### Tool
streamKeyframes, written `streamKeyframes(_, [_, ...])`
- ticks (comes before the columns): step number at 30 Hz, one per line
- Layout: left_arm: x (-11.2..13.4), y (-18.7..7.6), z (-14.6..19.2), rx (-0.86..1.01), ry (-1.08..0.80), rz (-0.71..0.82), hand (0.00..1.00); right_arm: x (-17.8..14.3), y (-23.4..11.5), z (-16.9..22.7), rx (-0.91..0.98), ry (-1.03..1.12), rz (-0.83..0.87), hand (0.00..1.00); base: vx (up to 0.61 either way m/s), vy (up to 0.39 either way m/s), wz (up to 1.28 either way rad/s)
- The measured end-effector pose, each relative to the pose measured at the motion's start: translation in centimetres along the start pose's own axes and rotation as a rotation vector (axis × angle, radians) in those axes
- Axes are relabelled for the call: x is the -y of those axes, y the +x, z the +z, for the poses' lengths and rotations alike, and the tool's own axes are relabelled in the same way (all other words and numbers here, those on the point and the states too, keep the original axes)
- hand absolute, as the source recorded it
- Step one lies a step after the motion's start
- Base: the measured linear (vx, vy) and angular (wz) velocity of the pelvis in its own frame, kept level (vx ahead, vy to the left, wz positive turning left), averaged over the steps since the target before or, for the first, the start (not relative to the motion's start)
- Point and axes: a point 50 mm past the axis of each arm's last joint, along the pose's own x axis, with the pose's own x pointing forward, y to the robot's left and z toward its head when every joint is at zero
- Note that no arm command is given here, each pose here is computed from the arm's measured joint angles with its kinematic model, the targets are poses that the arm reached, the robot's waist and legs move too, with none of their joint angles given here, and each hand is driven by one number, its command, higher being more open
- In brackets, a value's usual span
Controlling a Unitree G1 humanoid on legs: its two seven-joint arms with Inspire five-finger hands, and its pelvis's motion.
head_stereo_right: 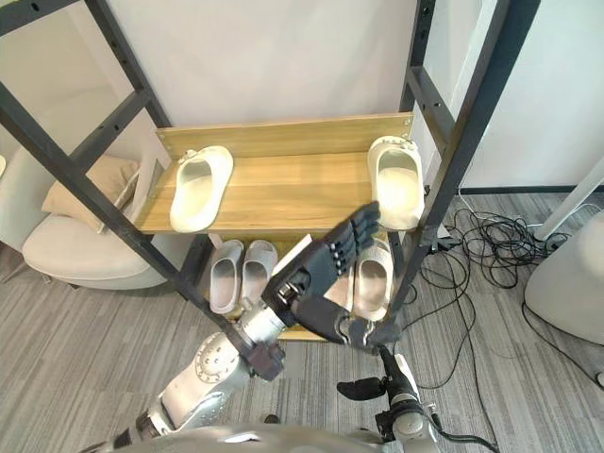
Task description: Organize the slippers on the shoe rack
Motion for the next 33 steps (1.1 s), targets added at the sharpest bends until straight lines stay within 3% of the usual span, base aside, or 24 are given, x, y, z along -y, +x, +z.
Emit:
streamKeyframes(8, [-2.9,0.7,3.3,0.165,0.101,0.189,1.00,-0.3,-0.3,-0.6,-0.018,0.002,0.006,1.00,-0.01,0.007,0.01])
streamKeyframes(15, [-7.6,0.3,7.9,0.321,0.501,0.428,1.00,-0.4,-0.6,-1.1,-0.027,-0.026,0.015,1.00,-0.02,0.003,0.06])
streamKeyframes(25, [-12.8,-1.2,11.5,0.347,0.868,0.662,1.00,-0.5,-0.5,-0.9,-0.018,-0.025,0.017,1.00,0.01,0.004,-0.04])
streamKeyframes(33, [-15.9,-2.8,12.7,0.255,1.189,0.820,1.00,-0.6,-0.5,-0.6,-0.005,0.002,0.007,1.00,0.00,0.024,-0.10])
